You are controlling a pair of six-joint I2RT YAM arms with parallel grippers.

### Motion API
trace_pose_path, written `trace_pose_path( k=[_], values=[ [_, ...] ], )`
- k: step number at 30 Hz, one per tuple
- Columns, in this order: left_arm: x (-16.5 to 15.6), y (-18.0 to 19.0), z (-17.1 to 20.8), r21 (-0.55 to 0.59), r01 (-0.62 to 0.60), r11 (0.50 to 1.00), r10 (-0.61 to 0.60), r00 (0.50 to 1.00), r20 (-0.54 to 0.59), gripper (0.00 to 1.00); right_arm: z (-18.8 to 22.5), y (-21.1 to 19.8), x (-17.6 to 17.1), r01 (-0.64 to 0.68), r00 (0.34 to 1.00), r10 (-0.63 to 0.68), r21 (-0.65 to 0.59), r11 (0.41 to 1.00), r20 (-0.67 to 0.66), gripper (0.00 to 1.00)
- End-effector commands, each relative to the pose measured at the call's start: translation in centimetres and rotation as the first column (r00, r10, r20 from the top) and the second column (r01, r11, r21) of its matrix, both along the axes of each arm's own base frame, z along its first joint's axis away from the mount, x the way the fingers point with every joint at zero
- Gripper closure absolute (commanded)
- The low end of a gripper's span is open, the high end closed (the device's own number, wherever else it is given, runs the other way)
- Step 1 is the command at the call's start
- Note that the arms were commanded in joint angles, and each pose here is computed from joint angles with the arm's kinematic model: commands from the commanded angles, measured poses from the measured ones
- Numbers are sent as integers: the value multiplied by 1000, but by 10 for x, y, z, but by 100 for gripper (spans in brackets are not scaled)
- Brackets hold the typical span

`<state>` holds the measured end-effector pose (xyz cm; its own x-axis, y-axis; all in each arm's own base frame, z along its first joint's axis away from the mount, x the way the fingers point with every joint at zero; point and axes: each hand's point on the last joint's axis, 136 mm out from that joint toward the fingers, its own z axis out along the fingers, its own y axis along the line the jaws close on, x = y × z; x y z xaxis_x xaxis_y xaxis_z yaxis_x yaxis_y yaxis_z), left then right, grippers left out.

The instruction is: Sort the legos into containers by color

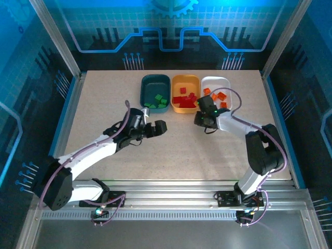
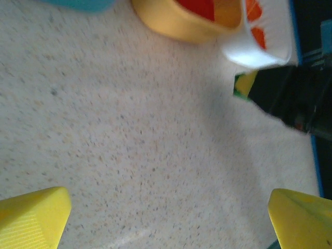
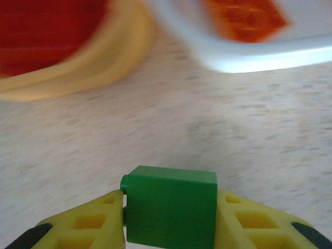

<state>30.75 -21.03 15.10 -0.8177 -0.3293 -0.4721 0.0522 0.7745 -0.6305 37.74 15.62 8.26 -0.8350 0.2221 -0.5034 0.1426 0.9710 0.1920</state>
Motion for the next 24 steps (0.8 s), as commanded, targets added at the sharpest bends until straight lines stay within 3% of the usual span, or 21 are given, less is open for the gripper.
trace_pose_path(
  k=[1,5,11,14,18,24],
  values=[
    [6,50,-11,-12,-191,981,190,980,-59,1,37,64,9,-120,987,113,57,991,112,60],
    [5,93,-21,-108,-346,932,326,930,-168,1,47,129,43,-213,966,201,60,975,165,60],
    [-15,105,-21,-129,-325,937,298,935,-192,1,32,177,99,-256,960,238,118,959,151,59],
    [-23,103,-16,-139,-291,946,269,950,-158,1,27,196,117,-304,949,290,113,946,125,42],
    [-28,105,-10,-138,-272,952,259,960,-106,1,51,193,116,-318,940,298,106,942,169,31],
    [-28,116,3,-92,-305,948,301,952,-56,1,119,158,76,-341,906,303,84,936,297,29]
  ],
)
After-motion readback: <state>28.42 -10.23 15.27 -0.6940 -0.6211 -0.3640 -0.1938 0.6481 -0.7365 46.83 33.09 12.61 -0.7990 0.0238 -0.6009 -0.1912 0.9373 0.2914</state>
